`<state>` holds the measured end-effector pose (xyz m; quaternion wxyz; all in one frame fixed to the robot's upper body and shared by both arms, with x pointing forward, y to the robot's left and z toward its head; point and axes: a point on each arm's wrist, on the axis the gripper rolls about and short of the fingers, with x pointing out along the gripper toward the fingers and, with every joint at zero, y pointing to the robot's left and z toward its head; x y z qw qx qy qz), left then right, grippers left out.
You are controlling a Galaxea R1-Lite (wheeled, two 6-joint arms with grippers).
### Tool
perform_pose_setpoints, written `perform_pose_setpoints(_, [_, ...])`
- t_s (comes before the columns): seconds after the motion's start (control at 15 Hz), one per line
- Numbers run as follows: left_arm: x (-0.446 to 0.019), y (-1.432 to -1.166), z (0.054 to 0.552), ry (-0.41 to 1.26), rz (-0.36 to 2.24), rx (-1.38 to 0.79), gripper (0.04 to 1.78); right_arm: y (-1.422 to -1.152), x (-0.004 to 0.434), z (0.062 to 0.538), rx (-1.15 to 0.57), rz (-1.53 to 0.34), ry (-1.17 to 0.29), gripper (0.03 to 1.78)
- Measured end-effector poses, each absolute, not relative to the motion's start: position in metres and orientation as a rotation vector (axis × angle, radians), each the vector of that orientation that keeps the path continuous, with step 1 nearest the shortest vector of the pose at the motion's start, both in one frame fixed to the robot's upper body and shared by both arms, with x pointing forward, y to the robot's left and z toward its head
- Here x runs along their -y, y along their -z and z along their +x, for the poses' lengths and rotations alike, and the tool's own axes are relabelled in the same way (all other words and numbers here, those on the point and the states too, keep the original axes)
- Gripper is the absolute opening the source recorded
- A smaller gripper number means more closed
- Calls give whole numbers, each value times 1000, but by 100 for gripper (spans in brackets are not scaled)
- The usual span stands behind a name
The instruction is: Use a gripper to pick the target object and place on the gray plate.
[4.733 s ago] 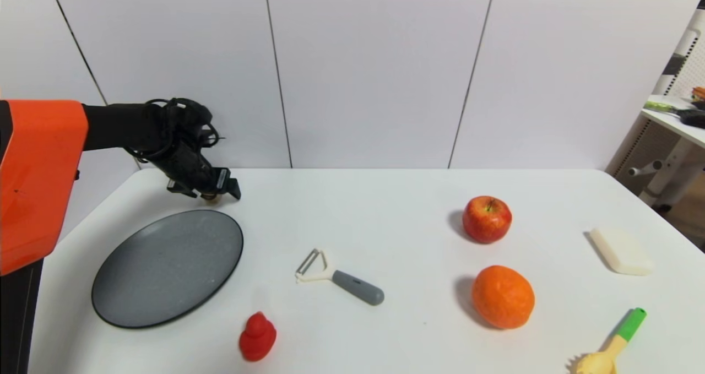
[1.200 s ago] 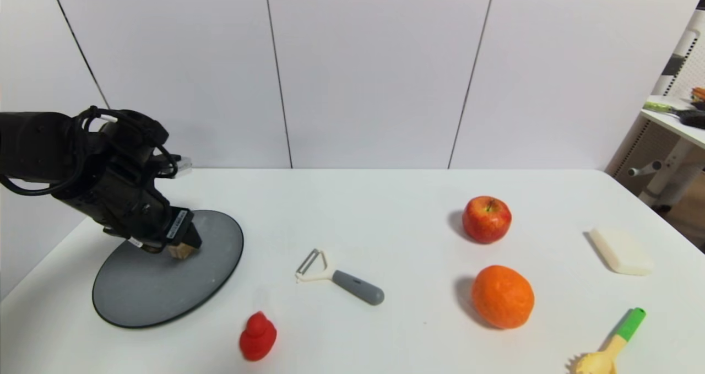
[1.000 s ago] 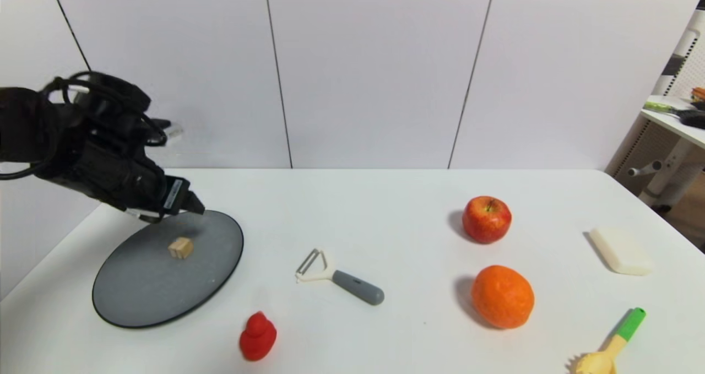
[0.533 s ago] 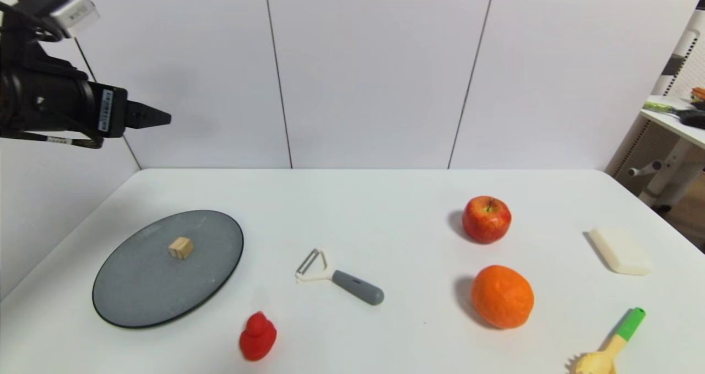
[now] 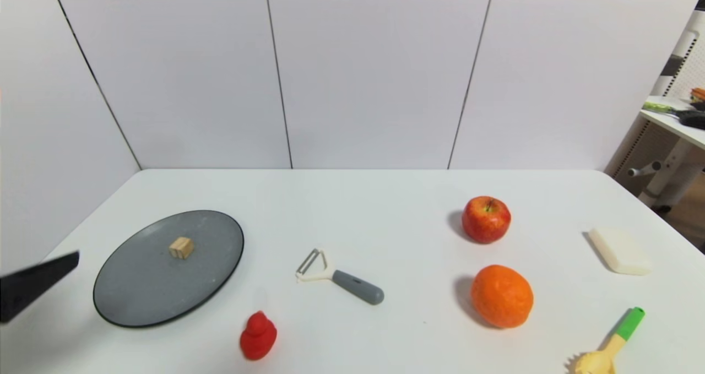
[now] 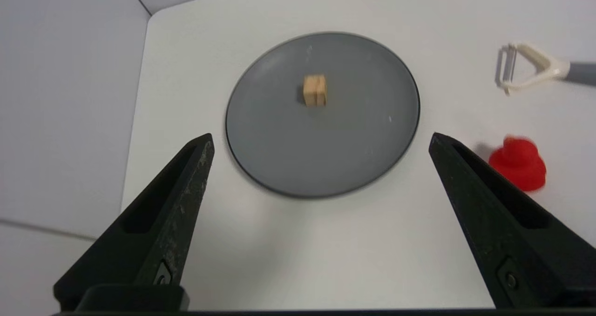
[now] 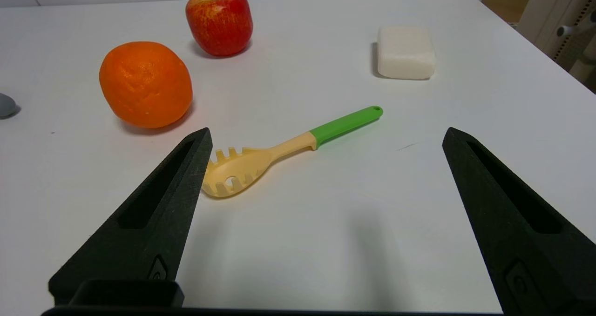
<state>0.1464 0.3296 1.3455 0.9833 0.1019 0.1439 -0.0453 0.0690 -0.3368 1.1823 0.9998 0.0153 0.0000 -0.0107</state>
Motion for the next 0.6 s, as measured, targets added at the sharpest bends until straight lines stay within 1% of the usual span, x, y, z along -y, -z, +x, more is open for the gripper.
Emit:
perform_pose_setpoints(0.2, [-333,-1283,98,98,194,-240,167,-1182,337,69,0,30,21,171])
perform_pose_setpoints(0.4, [-332,-1224,75,81,167,-205,168,-1182,337,69,0,30,21,171])
perform_pose_setpoints(0.53, [-332,-1199,69,58,143,-161,169,-1182,337,69,0,30,22,171])
perform_pose_setpoints(0.6, [-332,-1193,68,46,125,-129,169,-1182,337,69,-1,30,22,171])
